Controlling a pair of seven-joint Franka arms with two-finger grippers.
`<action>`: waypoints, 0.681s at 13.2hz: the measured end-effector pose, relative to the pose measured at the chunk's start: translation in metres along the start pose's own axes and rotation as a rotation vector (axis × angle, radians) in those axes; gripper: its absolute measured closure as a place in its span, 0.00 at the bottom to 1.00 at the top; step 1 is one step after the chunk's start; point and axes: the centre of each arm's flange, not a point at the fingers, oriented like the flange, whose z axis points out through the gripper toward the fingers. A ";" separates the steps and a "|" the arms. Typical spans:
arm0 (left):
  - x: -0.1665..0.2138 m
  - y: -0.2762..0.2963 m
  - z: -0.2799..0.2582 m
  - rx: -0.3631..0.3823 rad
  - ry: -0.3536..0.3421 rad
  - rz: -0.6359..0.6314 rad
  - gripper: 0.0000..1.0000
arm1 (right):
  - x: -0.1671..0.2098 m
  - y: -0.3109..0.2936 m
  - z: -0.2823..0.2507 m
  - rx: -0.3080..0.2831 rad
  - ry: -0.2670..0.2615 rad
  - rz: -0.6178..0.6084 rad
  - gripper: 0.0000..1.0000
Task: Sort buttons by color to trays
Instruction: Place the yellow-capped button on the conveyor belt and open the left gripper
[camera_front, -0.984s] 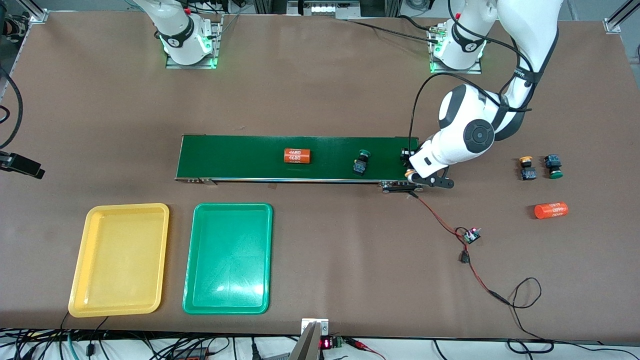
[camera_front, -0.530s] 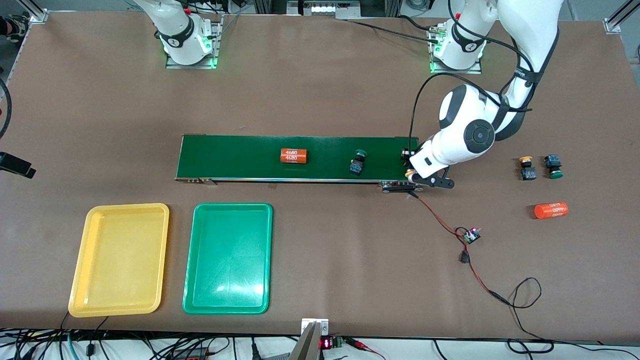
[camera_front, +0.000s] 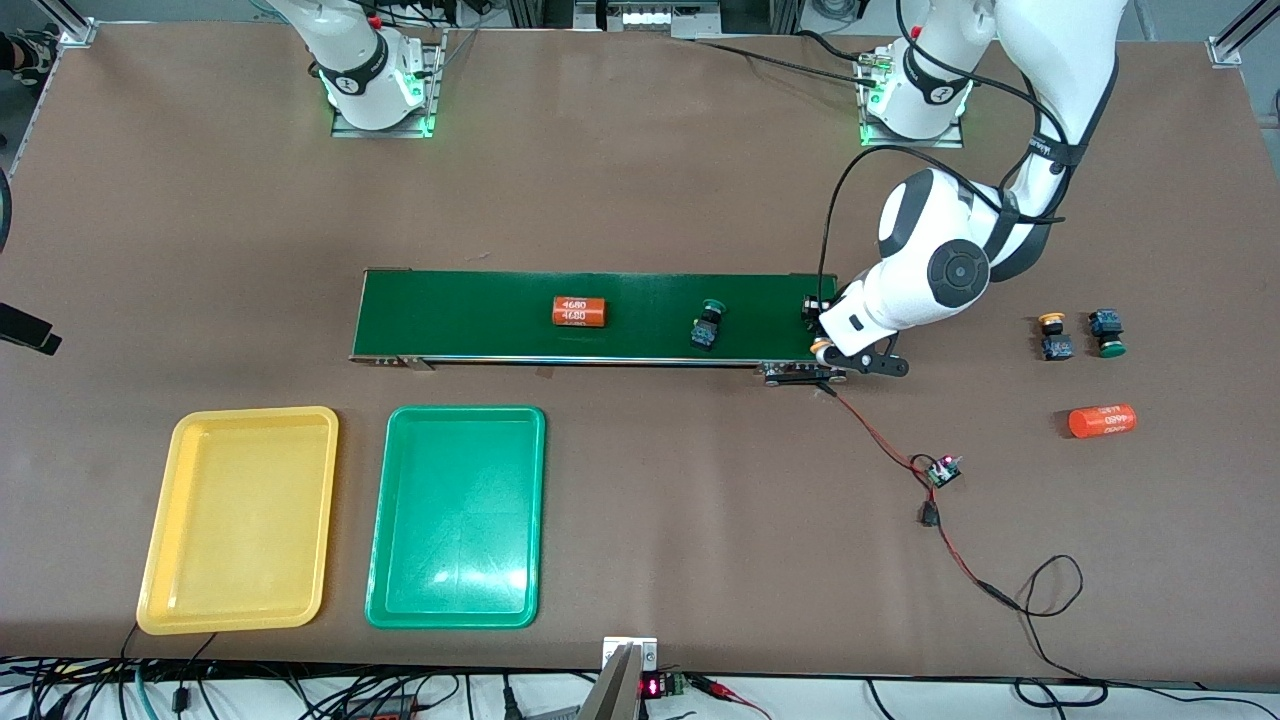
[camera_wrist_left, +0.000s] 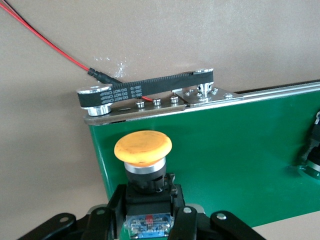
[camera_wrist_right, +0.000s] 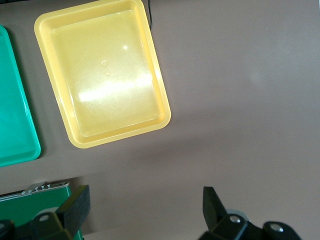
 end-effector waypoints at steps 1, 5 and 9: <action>0.000 0.000 0.000 0.000 -0.001 0.000 0.59 | 0.000 -0.001 0.000 0.000 -0.001 -0.002 0.00; 0.000 0.000 0.001 0.000 -0.004 0.000 0.59 | -0.004 -0.002 0.004 0.034 -0.038 0.019 0.00; 0.001 -0.001 0.008 0.000 -0.015 -0.003 0.59 | -0.014 0.046 0.009 0.111 -0.097 0.110 0.00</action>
